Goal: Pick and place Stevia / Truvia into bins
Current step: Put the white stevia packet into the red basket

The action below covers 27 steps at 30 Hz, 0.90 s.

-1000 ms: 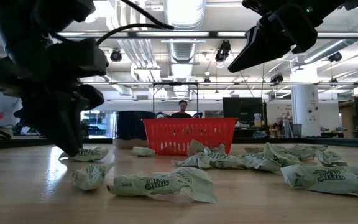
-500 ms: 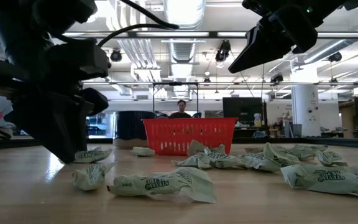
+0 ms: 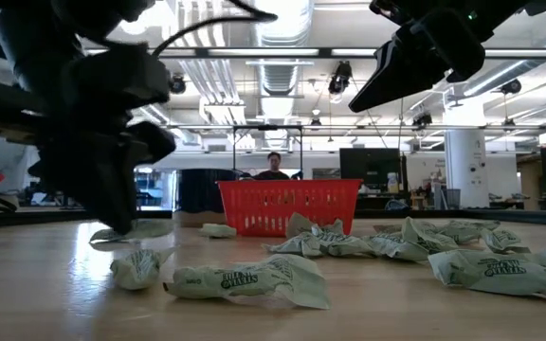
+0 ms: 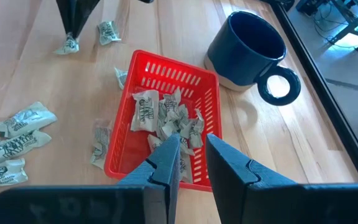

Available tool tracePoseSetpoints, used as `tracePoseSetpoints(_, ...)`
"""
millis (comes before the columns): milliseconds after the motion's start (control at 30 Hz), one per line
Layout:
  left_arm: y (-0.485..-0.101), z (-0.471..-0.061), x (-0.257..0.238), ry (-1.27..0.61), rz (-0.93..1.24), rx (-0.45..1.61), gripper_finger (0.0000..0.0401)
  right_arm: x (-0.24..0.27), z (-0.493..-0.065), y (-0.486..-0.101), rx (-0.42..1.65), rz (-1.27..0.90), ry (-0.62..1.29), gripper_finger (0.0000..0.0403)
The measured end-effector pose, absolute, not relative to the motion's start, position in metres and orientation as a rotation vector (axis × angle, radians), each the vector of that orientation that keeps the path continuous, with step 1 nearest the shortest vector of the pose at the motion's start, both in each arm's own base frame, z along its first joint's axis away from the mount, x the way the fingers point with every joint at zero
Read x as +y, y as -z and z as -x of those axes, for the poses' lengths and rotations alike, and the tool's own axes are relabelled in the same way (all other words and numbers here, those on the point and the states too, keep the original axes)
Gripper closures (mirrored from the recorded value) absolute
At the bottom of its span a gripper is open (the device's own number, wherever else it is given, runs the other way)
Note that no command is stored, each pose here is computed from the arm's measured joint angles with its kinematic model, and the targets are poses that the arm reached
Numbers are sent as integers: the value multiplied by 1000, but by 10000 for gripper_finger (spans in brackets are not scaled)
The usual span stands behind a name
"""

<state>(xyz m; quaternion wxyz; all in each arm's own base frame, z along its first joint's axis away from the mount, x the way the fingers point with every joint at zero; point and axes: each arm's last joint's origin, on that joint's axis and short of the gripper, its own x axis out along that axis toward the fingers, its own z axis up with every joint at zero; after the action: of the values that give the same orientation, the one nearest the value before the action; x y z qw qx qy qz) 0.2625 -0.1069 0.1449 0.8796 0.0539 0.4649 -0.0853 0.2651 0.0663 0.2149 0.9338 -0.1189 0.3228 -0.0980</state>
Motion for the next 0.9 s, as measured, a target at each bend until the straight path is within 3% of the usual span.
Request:
tracePoseSetpoints(367, -174, -282, -97, -66, -385, 800, 400, 66, -265, -215, 664, 245, 200, 335)
tracePoseSetpoints(600, -186, -302, -68, -149, -400, 674, 401, 66, -265, -214, 666, 236, 204, 335)
tracePoseSetpoints(900, -179, -311, -34, -188, -319, 695, 401, 66, -264, -214, 672, 238, 204, 335)
